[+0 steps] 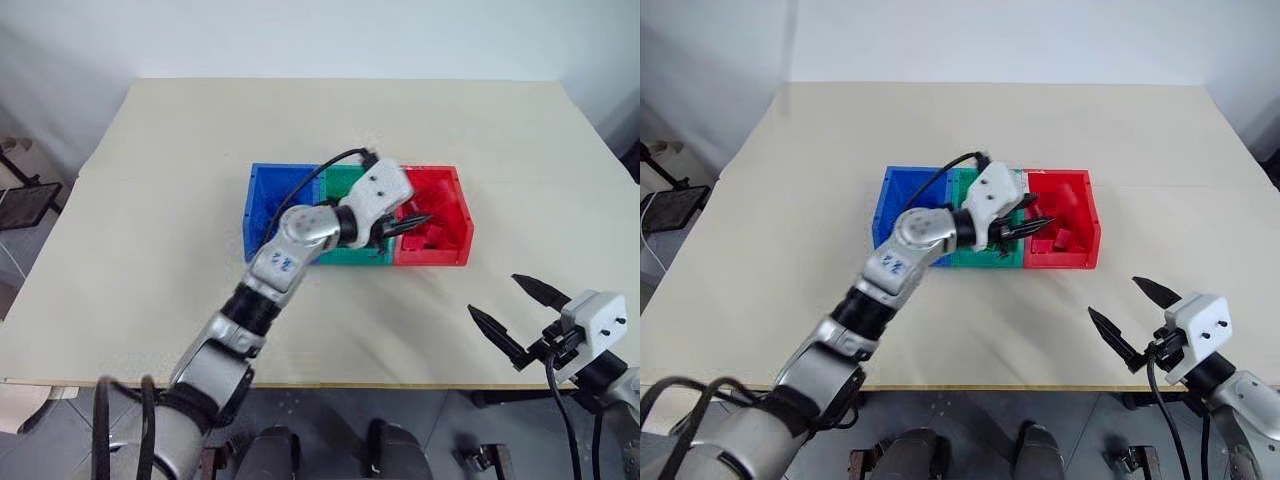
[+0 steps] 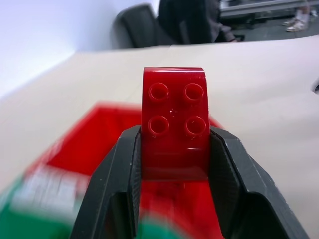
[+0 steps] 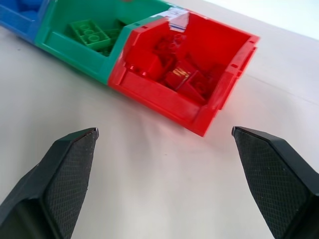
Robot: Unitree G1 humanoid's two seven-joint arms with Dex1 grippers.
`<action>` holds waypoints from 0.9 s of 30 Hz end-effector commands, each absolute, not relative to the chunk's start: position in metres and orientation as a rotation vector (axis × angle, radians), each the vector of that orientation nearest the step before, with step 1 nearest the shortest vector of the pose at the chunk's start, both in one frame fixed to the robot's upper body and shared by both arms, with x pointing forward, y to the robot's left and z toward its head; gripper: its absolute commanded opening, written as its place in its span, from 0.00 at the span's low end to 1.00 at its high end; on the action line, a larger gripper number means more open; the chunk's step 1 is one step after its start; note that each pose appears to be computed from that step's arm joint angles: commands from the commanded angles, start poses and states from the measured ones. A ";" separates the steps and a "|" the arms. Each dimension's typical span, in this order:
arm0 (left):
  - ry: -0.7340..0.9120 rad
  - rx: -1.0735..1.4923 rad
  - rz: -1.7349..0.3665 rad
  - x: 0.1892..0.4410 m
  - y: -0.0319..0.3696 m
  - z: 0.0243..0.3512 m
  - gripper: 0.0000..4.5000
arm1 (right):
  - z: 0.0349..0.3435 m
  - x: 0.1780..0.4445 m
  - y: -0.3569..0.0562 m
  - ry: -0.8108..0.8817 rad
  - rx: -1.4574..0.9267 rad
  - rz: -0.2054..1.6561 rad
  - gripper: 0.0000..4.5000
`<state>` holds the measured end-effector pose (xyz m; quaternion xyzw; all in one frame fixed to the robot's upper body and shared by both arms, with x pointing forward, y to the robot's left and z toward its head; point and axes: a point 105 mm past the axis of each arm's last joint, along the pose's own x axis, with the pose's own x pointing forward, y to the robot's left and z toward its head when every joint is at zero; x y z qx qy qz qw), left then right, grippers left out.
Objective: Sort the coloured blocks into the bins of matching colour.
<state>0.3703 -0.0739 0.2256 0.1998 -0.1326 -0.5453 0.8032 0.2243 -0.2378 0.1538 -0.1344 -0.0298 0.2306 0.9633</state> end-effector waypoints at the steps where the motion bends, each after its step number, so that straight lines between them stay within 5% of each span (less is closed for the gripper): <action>1: -0.266 0.509 -1.135 0.389 -0.086 0.226 0.40 | 0.166 0.219 -0.228 -0.116 -0.286 0.464 1.00; 9: -0.350 0.478 -1.168 0.392 -0.071 0.245 0.98 | 0.168 0.224 -0.219 -0.142 -0.266 0.478 1.00; 14: -0.405 0.468 -1.168 0.386 -0.027 0.250 1.00 | 0.175 0.236 -0.204 -0.166 -0.297 0.603 1.00; 20: -0.419 0.490 -1.208 0.347 0.043 0.230 1.00 | 0.173 0.247 -0.191 -0.147 -0.351 0.788 1.00; 23: -0.289 0.610 -1.208 0.311 0.103 0.187 1.00 | 0.176 0.259 -0.184 -0.146 -0.386 0.899 1.00; 27: -0.170 0.576 -1.053 0.295 0.147 0.174 1.00 | 0.179 0.272 -0.182 -0.149 -0.413 0.958 1.00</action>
